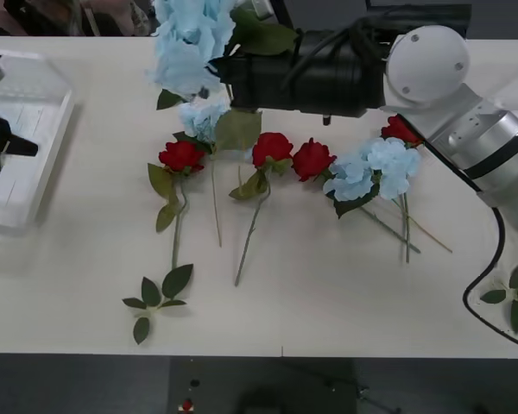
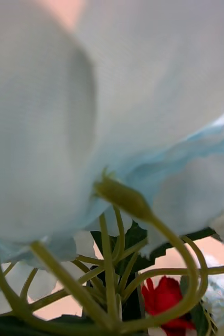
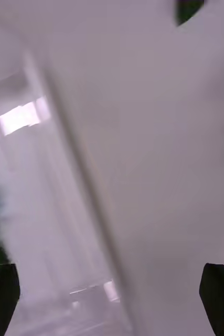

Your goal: Put the red flowers into the right box and the blue flowers into the left box

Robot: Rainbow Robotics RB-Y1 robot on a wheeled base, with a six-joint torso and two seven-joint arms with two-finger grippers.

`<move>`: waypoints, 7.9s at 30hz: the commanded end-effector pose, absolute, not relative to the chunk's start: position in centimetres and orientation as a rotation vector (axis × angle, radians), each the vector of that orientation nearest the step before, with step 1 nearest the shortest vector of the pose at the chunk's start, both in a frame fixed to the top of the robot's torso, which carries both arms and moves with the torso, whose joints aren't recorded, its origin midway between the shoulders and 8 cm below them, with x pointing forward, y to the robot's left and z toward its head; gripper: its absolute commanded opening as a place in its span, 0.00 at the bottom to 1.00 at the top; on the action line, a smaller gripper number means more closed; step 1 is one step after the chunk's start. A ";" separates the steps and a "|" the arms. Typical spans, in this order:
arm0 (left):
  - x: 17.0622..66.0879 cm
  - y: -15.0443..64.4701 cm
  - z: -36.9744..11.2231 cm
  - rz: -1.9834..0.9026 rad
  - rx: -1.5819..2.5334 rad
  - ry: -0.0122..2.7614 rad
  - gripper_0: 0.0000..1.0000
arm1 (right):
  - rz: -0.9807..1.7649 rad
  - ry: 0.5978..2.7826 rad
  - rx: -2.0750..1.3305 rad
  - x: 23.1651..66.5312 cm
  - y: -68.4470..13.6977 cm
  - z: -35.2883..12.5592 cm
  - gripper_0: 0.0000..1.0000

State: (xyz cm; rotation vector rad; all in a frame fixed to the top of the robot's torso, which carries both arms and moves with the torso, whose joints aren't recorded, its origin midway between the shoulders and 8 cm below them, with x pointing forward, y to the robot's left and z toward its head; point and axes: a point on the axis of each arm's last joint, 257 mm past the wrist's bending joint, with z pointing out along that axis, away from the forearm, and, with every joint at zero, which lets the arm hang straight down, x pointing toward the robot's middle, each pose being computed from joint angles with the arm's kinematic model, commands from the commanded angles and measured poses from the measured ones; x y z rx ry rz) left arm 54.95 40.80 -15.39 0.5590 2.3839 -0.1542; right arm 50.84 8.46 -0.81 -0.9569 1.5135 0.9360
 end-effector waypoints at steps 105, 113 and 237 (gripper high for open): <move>51.1 66.4 -17.5 0.645 0.646 2.284 0.39 | -0.145 2.702 -0.110 58.3 -34.7 -18.4 0.79; 51.5 65.3 -17.2 0.600 0.626 2.277 0.56 | -0.189 2.659 -0.111 60.5 -33.0 -21.7 0.79; 54.9 -6.7 7.9 -1.244 0.428 1.584 0.00 | 0.557 1.914 -0.533 52.6 -27.3 -5.9 0.77</move>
